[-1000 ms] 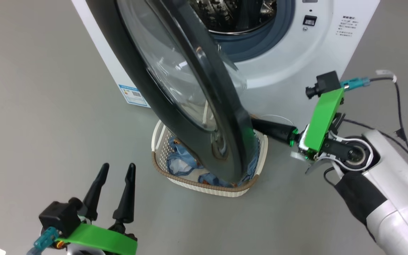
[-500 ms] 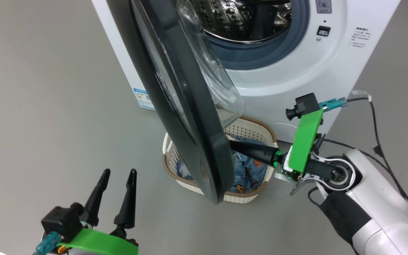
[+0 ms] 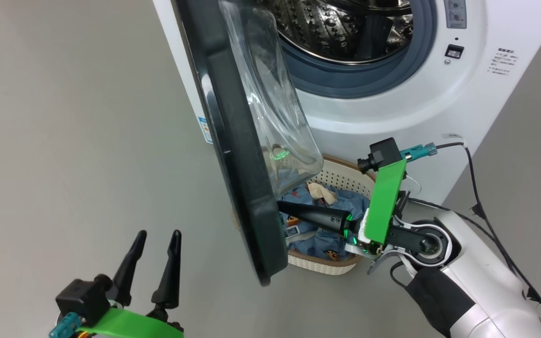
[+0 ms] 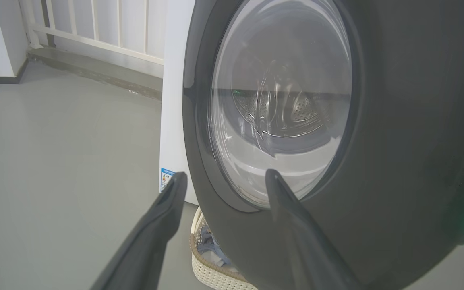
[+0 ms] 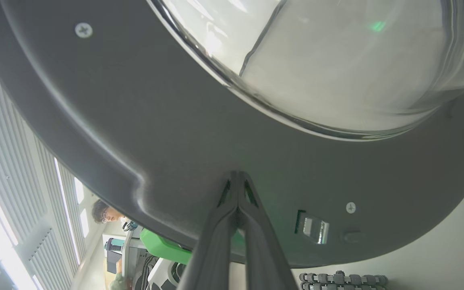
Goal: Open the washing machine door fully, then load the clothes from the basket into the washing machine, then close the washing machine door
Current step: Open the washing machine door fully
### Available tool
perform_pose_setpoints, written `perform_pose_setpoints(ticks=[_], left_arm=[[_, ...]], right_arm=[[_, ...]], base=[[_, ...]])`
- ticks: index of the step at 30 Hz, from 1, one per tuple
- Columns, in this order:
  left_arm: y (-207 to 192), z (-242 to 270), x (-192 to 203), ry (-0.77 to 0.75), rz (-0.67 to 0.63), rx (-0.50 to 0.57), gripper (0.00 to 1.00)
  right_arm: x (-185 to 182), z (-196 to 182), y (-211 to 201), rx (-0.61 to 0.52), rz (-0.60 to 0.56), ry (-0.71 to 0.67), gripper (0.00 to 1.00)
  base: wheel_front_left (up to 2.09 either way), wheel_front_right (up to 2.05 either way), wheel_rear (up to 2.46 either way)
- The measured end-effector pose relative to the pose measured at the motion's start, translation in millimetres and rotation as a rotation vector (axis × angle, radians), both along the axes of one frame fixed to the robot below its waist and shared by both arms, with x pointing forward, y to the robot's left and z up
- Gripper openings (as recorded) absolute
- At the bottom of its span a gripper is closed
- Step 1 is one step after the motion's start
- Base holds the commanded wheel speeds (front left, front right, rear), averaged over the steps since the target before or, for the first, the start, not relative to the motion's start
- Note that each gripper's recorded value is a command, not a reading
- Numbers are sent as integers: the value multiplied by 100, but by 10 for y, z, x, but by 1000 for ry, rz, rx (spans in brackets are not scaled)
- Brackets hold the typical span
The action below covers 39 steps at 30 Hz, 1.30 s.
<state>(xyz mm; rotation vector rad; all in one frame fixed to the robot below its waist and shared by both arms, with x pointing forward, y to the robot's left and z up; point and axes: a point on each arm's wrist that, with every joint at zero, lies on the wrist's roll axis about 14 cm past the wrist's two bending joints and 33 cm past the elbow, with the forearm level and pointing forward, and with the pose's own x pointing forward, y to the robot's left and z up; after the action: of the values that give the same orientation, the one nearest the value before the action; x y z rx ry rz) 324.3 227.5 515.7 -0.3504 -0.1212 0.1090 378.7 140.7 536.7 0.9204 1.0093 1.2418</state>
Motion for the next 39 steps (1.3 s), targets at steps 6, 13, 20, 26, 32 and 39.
perform_pose_setpoints(ticks=[6,13,20,26,32,39], left_arm=[[47,-12,-34,5,17,1,100],[45,-39,-31,11,14,-3,100],[-21,-95,-10,26,-19,-5,100],[-58,-71,36,16,-51,-2,100],[-127,-120,10,28,-79,-4,100],[-189,-124,-4,26,-108,0,100]], right_arm=[[-89,26,109,15,28,6,0],[-45,29,86,-2,-15,-37,10],[59,-95,-178,-33,-140,-48,87],[161,-196,-524,-79,-266,-86,100],[193,-288,-890,-109,-394,-102,100],[195,-360,-1317,-146,-532,-135,100]], base=[[0,0,0],[0,0,0],[0,0,0],[0,0,0],[0,0,0],[0,0,0]])
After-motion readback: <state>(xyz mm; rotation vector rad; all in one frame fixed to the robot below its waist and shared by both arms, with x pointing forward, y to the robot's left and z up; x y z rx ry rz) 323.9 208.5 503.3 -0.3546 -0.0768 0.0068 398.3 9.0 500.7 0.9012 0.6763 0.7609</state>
